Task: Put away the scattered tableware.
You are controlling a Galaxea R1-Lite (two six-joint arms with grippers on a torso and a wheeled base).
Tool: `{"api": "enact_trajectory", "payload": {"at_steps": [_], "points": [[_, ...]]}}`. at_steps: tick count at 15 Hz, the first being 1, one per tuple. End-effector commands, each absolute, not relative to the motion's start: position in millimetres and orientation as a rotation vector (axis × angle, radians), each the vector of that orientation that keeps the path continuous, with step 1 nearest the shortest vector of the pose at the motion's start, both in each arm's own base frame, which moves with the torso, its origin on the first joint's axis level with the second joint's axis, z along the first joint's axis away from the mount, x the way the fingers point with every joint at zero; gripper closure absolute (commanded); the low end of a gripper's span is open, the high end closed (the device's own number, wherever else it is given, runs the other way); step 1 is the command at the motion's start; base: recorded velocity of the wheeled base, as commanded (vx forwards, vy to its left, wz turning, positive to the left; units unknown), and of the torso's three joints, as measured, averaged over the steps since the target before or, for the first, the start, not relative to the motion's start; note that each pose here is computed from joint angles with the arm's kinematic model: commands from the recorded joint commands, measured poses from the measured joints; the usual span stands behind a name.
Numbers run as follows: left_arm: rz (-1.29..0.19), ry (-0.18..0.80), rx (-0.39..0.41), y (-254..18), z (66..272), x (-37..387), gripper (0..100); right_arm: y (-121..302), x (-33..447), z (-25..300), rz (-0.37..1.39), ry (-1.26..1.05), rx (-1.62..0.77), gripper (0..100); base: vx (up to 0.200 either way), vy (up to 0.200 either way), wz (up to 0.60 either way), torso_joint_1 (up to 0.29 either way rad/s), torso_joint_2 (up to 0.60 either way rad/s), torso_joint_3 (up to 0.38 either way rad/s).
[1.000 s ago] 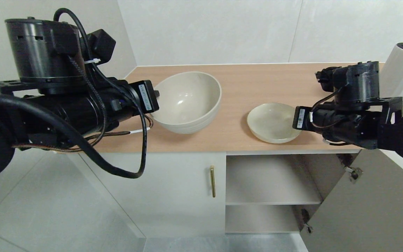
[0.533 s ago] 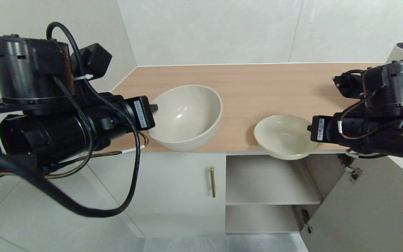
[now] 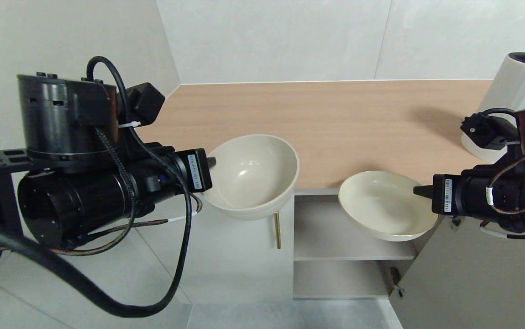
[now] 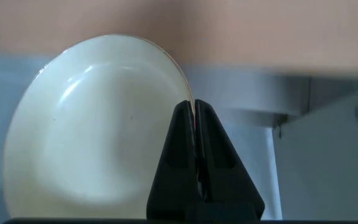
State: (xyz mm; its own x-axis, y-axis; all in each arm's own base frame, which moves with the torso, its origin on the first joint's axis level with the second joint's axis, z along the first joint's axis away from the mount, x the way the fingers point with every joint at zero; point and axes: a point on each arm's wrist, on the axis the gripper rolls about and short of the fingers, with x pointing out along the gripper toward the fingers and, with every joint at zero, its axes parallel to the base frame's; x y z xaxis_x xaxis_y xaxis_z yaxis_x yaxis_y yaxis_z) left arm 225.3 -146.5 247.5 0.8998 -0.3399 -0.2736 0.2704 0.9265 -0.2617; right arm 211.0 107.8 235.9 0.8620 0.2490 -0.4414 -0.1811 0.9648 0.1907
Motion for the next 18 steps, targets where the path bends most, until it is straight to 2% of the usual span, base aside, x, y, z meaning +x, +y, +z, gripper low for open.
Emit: {"api": "enact_trajectory", "payload": {"at_steps": [1,10,18], "points": [[-0.319,0.331,-0.216,-148.7,244.7,227.1,100,104.7,207.1,239.6,0.226,0.464,0.150,100,0.000,0.000,0.00,0.000,0.00,0.000],[-0.323,0.337,-0.213,-150.6,243.0,227.7,100,109.3,215.8,229.5,0.220,0.500,0.136,100,0.000,0.000,0.00,-0.004,0.01,0.005],[-0.322,0.341,-0.211,-151.2,241.8,228.6,100,111.8,220.5,224.3,0.215,0.519,0.128,100,0.000,0.000,0.00,-0.182,0.42,0.227]]}}
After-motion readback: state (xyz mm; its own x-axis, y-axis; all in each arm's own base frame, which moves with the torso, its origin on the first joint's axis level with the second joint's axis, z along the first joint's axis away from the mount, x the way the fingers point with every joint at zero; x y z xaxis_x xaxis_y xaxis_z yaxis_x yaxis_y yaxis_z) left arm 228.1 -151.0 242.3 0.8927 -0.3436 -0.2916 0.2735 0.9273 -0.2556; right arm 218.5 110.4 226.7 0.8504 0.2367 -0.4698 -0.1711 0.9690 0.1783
